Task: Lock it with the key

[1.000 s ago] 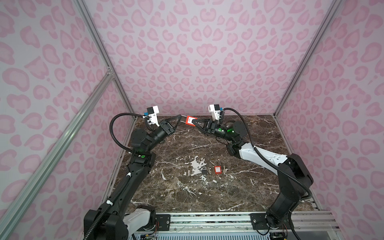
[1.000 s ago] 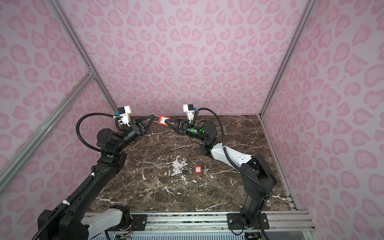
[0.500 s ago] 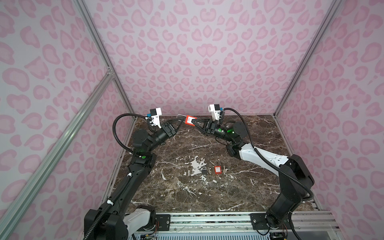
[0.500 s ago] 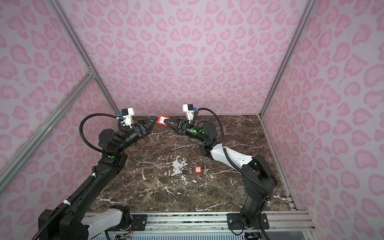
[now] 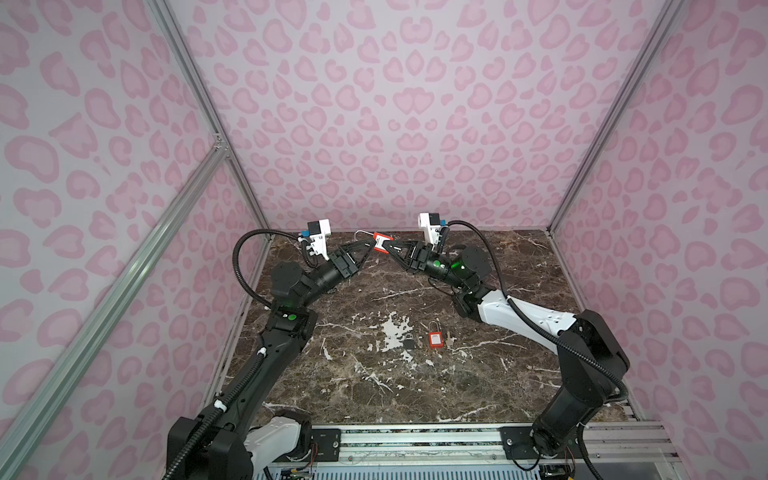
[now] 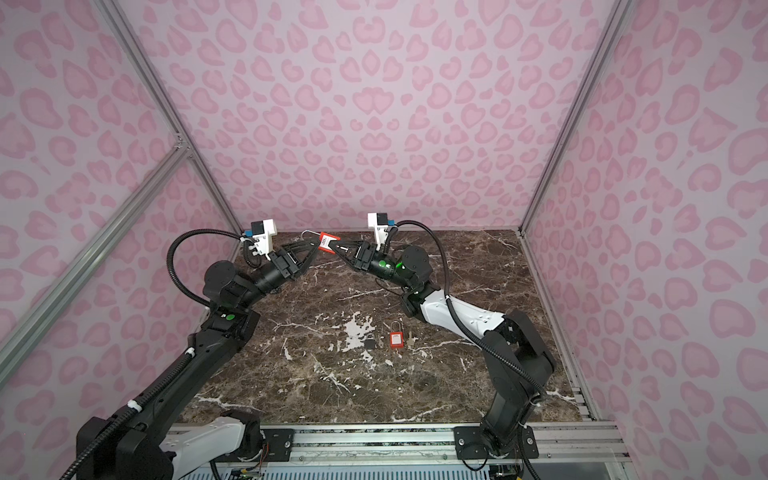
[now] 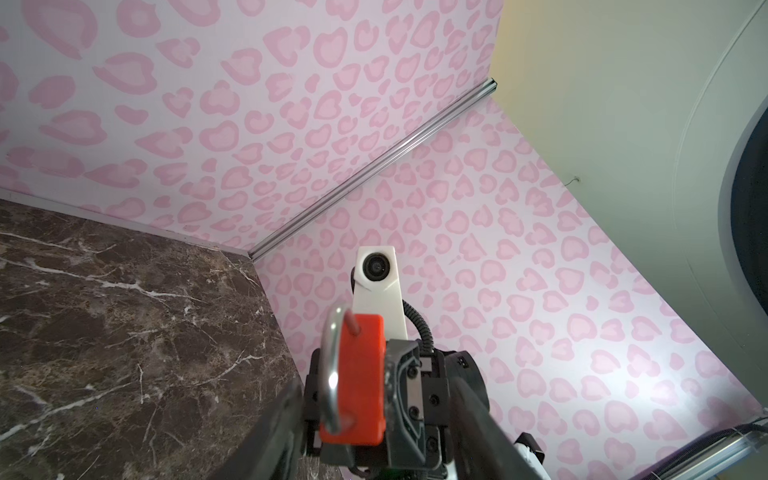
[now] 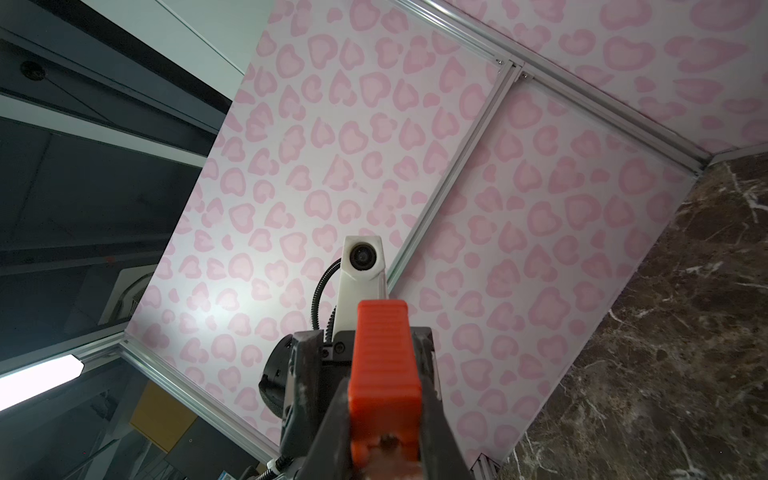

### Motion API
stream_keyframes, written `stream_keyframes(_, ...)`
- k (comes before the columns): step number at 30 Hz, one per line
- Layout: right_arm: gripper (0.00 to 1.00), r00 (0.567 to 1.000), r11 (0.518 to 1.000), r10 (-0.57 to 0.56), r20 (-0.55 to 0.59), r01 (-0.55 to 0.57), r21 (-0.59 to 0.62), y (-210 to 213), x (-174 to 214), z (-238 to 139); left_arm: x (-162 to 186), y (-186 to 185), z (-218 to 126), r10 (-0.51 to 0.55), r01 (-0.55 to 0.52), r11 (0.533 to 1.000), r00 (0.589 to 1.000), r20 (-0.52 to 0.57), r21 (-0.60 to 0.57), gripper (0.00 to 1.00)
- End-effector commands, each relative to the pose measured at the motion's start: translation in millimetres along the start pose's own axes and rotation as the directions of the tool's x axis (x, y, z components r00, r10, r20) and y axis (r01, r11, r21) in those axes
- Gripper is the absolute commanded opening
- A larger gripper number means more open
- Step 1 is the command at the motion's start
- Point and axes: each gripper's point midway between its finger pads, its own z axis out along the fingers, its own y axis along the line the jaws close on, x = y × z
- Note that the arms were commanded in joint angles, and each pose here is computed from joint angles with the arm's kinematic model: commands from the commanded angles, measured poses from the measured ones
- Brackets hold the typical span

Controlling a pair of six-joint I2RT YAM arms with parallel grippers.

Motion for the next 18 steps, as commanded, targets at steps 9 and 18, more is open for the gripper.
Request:
stream_keyframes(9, 0.09, 0.999, 0.998, -0.049, -0.011, 0.050, 0.030, -1.8, 8.8, 4.0, -1.6, -10.1, 5.6, 0.035, -0.036, 0.999, 0.999, 0.017, 0.041, 0.31)
stream_keyframes(18, 0.11, 1.000, 1.000, -0.009, -0.005, 0.009, -0.030, 4.3, 8.7, 7.7, -2.4, -12.8, 6.6, 0.039, -0.040, 0.998, 0.999, 0.019, 0.045, 0.15)
